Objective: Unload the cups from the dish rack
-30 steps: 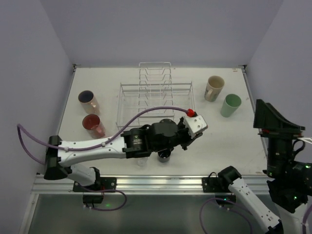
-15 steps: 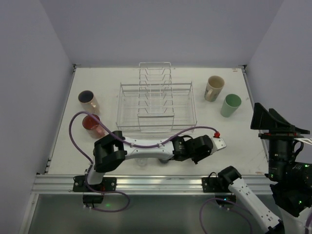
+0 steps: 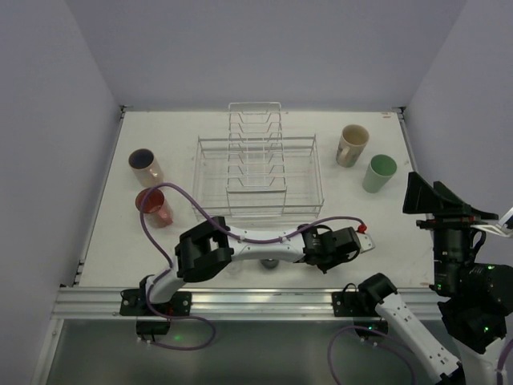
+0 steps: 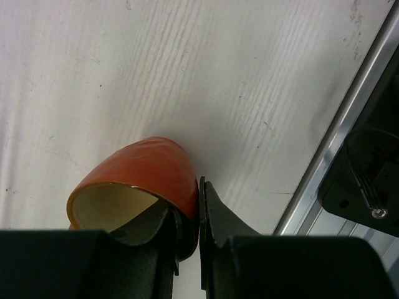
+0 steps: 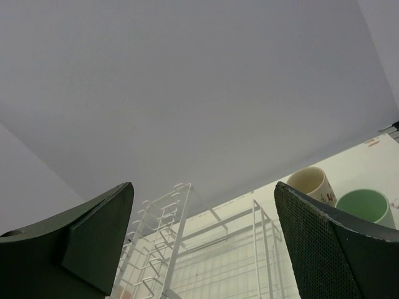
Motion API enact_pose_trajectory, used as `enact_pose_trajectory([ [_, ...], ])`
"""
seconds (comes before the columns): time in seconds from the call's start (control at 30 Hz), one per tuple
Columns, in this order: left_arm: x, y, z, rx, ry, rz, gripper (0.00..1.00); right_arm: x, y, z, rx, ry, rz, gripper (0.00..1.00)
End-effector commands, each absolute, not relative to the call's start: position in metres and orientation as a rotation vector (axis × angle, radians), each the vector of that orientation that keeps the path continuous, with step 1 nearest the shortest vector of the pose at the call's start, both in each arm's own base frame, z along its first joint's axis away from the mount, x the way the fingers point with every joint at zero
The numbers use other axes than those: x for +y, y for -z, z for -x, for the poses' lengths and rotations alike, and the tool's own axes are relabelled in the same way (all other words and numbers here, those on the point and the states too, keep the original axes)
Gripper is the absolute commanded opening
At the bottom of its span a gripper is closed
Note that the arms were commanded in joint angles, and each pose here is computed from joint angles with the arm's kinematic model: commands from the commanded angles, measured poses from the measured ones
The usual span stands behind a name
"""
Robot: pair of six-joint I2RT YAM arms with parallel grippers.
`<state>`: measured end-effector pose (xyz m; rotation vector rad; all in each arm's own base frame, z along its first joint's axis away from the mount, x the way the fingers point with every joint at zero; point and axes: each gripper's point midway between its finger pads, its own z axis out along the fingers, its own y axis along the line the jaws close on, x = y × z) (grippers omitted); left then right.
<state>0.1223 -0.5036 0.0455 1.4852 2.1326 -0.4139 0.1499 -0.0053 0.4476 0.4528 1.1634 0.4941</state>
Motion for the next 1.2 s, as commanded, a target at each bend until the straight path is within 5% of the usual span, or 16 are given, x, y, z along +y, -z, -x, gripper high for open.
enact_pose_trajectory([
  [0.0, -0.506, -0.053, -0.118, 2.145, 0.407, -1.523, 0.0, -0.005, -0.447, -0.148, 1.157, -0.497, -0.443, 0.96],
  [0.4, -0.501, -0.042, -0.129, 2.165, 0.269, -1.585, 0.01, 0.008, -0.439, -0.156, 1.192, -0.527, -0.415, 0.97],
  [0.67, -0.504, -0.058, -0.138, 2.14, 0.238, -1.555, 0.34, 0.01, -0.442, -0.153, 1.185, -0.547, -0.401, 0.97],
  [1.03, -0.511, -0.088, -0.148, 2.096, 0.253, -1.476, 0.48, 0.01, -0.446, -0.15, 1.176, -0.553, -0.389, 0.98],
  [1.13, -0.511, -0.11, -0.157, 2.064, 0.248, -1.41, 0.67, 0.008, -0.45, -0.146, 1.162, -0.557, -0.385, 0.98],
  [1.17, -0.511, -0.119, -0.161, 2.051, 0.242, -1.385, 0.82, 0.007, -0.454, -0.143, 1.153, -0.563, -0.384, 0.99],
])
